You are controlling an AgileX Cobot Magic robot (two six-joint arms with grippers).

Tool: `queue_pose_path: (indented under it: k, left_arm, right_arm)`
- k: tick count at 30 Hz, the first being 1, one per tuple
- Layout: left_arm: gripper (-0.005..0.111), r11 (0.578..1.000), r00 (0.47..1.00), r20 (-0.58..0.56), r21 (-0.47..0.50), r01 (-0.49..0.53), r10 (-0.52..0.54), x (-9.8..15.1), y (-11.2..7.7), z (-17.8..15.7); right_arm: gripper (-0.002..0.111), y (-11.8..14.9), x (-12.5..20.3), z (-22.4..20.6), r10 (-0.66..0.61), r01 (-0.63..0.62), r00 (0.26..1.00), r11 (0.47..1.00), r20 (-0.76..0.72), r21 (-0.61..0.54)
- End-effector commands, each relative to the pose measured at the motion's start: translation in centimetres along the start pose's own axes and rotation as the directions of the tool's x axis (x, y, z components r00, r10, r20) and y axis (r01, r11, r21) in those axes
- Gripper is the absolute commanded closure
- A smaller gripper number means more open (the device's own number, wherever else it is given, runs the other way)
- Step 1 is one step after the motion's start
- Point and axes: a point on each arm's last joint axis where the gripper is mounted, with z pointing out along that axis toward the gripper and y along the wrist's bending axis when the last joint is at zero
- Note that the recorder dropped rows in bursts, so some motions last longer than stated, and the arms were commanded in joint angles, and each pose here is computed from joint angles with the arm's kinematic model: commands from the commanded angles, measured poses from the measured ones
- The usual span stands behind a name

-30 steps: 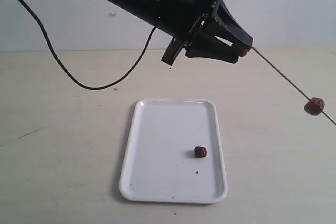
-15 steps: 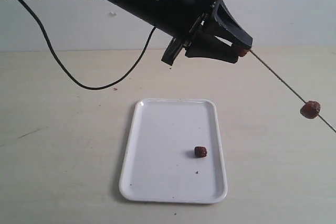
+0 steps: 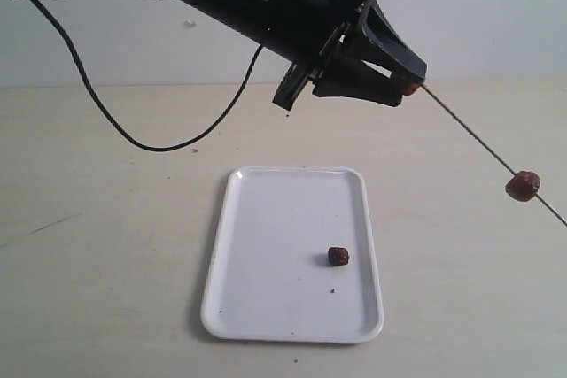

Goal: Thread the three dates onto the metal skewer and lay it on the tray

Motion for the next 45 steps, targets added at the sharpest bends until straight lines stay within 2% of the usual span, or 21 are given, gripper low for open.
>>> queue_pose_path:
  k: [1, 45]
  left_arm:
    - [0.074, 1.0, 1.0, 0.026, 0.016, 0.005, -0.005, -0.3, -0.1, -1.0]
    - [0.074, 0.999, 0.999, 0.03, 0.03, 0.012, -0.013, -0.3, -0.2, -1.0]
  right_arm:
    - [0.108, -0.1, 0.1, -0.1, 0.003, -0.003, 1.0, 1.0, 0.008, 0.005]
    - [0.108, -0.2, -1.2, 0.8, -0.024, 0.023, 0.999, 0.999, 0.04, 0.039]
